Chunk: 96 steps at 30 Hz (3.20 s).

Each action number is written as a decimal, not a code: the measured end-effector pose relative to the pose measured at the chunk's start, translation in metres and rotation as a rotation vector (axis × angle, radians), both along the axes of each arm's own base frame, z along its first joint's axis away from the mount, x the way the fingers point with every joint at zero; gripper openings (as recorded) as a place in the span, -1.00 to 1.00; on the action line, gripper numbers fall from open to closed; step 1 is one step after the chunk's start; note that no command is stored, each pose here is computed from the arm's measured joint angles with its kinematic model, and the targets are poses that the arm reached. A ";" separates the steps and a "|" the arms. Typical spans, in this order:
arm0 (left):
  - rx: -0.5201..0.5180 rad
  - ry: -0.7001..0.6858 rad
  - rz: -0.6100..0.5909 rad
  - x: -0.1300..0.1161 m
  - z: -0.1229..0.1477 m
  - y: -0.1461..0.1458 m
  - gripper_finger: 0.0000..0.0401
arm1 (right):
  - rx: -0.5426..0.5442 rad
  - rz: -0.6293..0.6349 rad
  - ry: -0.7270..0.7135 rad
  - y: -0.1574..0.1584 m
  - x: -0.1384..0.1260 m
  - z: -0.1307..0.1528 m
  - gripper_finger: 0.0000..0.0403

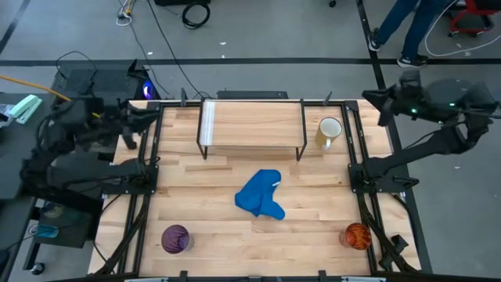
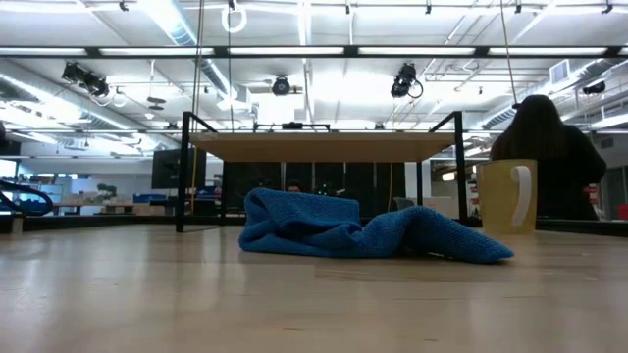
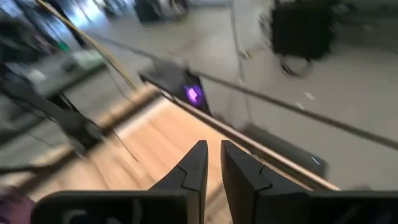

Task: Stack small to large cups/mugs on shelf
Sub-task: Move the yellow mug to the center of the table

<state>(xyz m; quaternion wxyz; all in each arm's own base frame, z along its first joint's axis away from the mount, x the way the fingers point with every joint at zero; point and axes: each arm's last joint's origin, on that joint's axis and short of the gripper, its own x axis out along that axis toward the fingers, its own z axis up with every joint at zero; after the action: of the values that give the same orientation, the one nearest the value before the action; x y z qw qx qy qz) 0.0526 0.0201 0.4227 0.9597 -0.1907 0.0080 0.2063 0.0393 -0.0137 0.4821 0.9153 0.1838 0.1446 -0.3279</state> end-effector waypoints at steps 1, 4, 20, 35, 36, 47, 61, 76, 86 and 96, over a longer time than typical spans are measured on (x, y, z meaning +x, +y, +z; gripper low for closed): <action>-0.029 0.047 0.001 0.003 0.003 0.001 -0.67 | 0.012 -0.012 0.041 0.000 0.003 0.001 -0.74; -0.117 0.192 0.010 0.009 0.007 0.003 -0.67 | 0.056 -0.081 0.127 0.000 0.013 0.004 -0.74; -0.322 0.566 0.056 0.017 -0.011 0.006 -0.64 | 0.268 -0.305 0.515 -0.077 0.079 -0.031 -0.74; -0.351 0.646 0.064 0.011 -0.017 0.004 -0.63 | 0.634 -0.371 0.605 -0.173 0.076 -0.081 -0.74; -0.351 0.647 0.064 0.011 -0.017 0.004 -0.63 | 0.659 -0.361 0.624 -0.171 0.076 -0.089 -0.74; -0.354 0.689 0.065 0.014 -0.025 0.005 -0.63 | 0.692 -0.350 0.752 -0.156 0.078 -0.133 -0.74; -0.425 0.897 0.075 0.033 -0.084 0.011 -0.61 | 0.694 -0.414 0.691 -0.159 0.079 -0.139 -0.74; -0.487 0.930 0.099 0.037 -0.101 0.012 -0.56 | 0.814 -0.405 0.767 -0.150 0.074 -0.160 -0.74; -0.477 0.899 0.096 0.040 -0.100 0.013 -0.56 | 0.823 -0.458 0.687 -0.131 0.056 -0.211 -0.74; -0.478 0.900 0.096 0.040 -0.100 0.013 -0.52 | 0.781 -0.453 0.627 -0.138 0.061 -0.221 -0.74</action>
<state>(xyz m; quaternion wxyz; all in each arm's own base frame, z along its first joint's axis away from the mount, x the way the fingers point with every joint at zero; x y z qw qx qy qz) 0.0921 0.0328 0.3231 0.7803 -0.2972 0.4585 0.3042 0.1007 -0.1515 0.2615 0.5986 0.4300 0.4780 -0.4778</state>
